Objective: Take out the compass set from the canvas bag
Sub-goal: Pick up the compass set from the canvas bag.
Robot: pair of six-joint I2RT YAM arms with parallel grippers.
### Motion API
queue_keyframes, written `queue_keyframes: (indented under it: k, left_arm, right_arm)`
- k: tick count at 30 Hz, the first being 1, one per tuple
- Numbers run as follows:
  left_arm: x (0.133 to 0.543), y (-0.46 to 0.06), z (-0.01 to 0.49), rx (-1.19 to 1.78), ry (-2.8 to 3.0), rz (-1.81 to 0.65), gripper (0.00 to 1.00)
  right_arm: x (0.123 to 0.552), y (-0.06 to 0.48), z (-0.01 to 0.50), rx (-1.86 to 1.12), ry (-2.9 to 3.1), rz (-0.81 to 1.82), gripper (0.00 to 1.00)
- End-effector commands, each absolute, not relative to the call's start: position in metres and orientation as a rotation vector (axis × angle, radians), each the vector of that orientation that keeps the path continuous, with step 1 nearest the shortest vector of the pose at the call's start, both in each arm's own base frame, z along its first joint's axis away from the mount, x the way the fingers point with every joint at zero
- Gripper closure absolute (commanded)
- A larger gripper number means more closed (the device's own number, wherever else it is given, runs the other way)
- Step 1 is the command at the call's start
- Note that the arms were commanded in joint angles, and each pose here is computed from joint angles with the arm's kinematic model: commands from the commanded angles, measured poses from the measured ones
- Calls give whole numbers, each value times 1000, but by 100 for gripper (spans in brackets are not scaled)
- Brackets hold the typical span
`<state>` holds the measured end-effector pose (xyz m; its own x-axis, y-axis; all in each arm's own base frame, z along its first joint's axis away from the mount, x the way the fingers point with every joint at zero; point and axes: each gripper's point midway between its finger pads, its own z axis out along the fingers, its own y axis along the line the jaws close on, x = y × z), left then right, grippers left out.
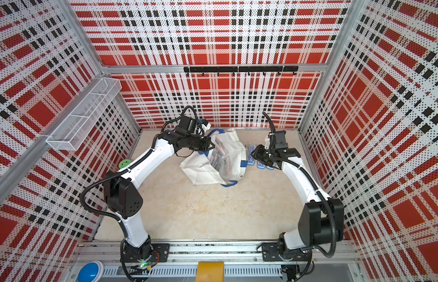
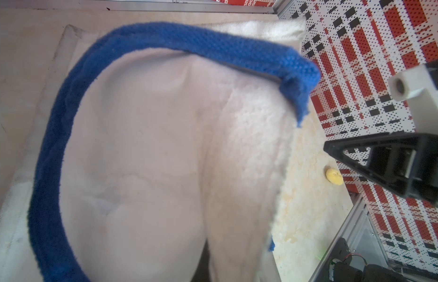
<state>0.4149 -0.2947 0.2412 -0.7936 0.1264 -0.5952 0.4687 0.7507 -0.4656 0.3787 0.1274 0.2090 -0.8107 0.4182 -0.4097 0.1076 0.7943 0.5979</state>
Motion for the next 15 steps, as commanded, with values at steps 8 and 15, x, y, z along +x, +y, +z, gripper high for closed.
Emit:
queue_keyframes:
  k: [8,15]
  left_arm:
    - [391,-299,266,575,2320,-856,100]
    - [382,-303,259,596,2342,-862,100]
  right_arm:
    - [339,235,219,278,2371,983,60]
    - [355,250,162,277,2488,800,55]
